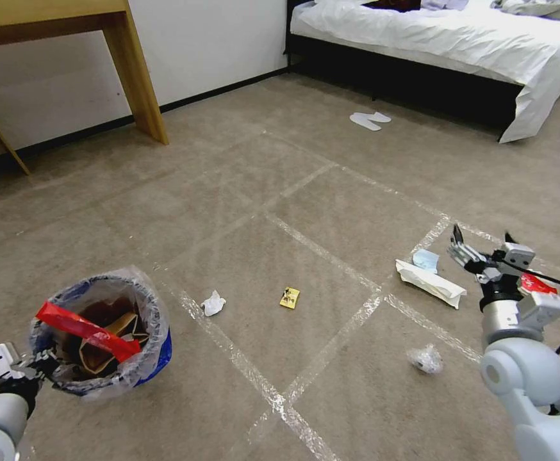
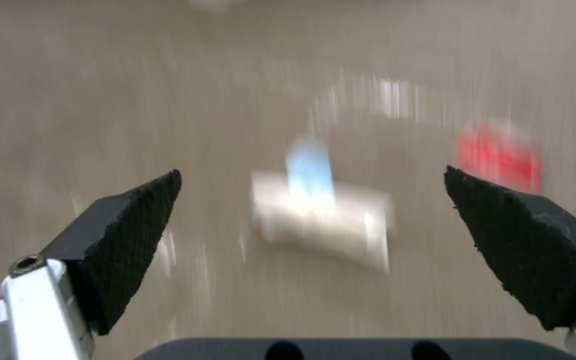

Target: Pick up the trash bin and place the garbage on the floor into it.

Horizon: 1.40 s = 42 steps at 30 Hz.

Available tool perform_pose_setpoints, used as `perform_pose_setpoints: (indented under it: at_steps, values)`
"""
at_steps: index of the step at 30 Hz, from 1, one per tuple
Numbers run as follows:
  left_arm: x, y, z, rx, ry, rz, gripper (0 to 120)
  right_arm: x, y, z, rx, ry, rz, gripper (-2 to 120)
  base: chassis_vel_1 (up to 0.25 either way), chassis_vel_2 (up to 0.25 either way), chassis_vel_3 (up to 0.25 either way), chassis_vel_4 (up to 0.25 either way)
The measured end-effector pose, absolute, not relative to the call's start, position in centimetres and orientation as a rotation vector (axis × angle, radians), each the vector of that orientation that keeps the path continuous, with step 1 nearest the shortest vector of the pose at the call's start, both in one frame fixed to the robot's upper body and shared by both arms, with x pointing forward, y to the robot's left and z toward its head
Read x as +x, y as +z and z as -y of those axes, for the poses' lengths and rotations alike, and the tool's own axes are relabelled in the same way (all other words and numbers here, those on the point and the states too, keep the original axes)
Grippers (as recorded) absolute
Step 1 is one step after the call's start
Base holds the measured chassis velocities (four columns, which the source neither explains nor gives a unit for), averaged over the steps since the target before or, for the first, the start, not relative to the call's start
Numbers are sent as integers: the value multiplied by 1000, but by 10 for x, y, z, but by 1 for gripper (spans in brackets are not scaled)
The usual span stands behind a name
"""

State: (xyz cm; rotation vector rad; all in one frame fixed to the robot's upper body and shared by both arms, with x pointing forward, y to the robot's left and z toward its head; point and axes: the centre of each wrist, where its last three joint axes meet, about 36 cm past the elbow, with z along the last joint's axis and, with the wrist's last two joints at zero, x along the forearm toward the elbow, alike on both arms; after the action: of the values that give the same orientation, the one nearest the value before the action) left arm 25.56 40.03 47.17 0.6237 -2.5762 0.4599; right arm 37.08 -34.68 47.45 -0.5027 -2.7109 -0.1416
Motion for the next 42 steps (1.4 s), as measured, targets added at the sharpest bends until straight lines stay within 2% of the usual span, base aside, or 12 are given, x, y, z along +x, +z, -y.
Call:
perform_pose_setpoints:
  at_steps: [3, 5, 8, 11, 19, 42]
  values:
    - [256, 470, -401, 626, 460, 2574, 0, 374, 453, 355, -510, -164, 2473, 100, 0, 0, 0, 0]
    - [256, 469, -402, 626, 461, 2574, 0, 378, 423, 363, -535, -134, 2336, 100, 0, 0, 0, 0]
    - [256, 468, -403, 627, 460, 2573, 0, 379, 411, 367, -539, -125, 2284, 100, 0, 0, 0, 0]
    - [257, 466, -404, 629, 457, 2571, 0, 392, 362, 378, -547, -95, 2090, 100, 0, 0, 0, 0]
    - [258, 462, -402, 624, 468, 2566, 0, 404, 304, 374, -529, -88, 1968, 100, 0, 0, 0, 0]
    - [254, 459, -409, 659, 459, 2552, 0, 462, 280, 349, -411, -54, 2067, 100, 0, 0, 0, 0]
